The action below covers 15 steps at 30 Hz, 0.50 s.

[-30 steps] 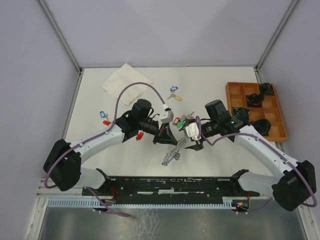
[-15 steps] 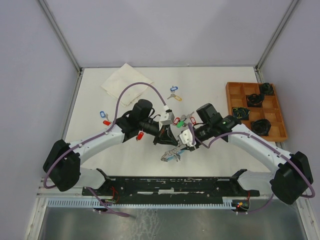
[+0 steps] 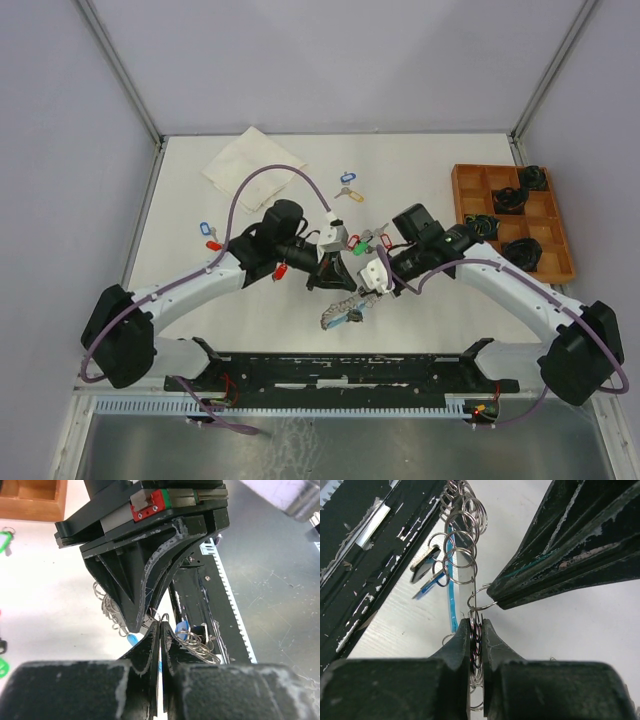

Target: Remove the keys from the keyring

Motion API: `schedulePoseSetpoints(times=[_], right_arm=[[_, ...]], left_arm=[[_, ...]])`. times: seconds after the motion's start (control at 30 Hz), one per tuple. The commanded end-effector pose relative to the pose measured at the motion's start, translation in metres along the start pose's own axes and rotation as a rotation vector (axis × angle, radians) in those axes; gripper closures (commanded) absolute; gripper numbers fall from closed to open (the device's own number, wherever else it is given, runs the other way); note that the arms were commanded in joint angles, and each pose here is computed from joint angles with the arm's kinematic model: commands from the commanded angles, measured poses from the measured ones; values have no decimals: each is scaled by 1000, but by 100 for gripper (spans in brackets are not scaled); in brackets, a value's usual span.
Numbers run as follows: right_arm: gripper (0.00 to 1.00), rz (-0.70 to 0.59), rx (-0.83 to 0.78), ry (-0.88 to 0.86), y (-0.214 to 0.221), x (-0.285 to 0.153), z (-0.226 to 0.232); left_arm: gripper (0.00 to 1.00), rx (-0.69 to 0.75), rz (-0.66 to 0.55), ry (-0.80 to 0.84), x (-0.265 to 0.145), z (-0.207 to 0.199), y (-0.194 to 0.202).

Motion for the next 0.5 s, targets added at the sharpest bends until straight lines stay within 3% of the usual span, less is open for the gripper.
schedulePoseSetpoints(times=[0.0, 0.1, 0.3, 0.37, 0.47], right_arm=[[99, -31, 23, -37, -18, -6, 6], [99, -21, 61, -26, -22, -12, 4], [99, 17, 179, 12, -27, -24, -8], [99, 25, 227, 16, -30, -27, -10], [99, 32, 290, 10, -36, -34, -13]], left_arm=[[88, 172, -80, -146, -13, 17, -42], [68, 221, -142, -282, -27, 22, -58], [29, 295, -391, -645, -82, 9, -84], [19, 284, -488, -717, -98, -4, -80], [14, 235, -631, -733, -108, -26, -62]])
Point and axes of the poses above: each gripper's point midway between its finger pads, its own x axis out along the fingers, its own z axis along the line the jaws close on, y = z × x, the point moved 1 cm from there along -x, back along the fingers, and after that the axes turned 12 degrees about x, right-handed, at the moved point
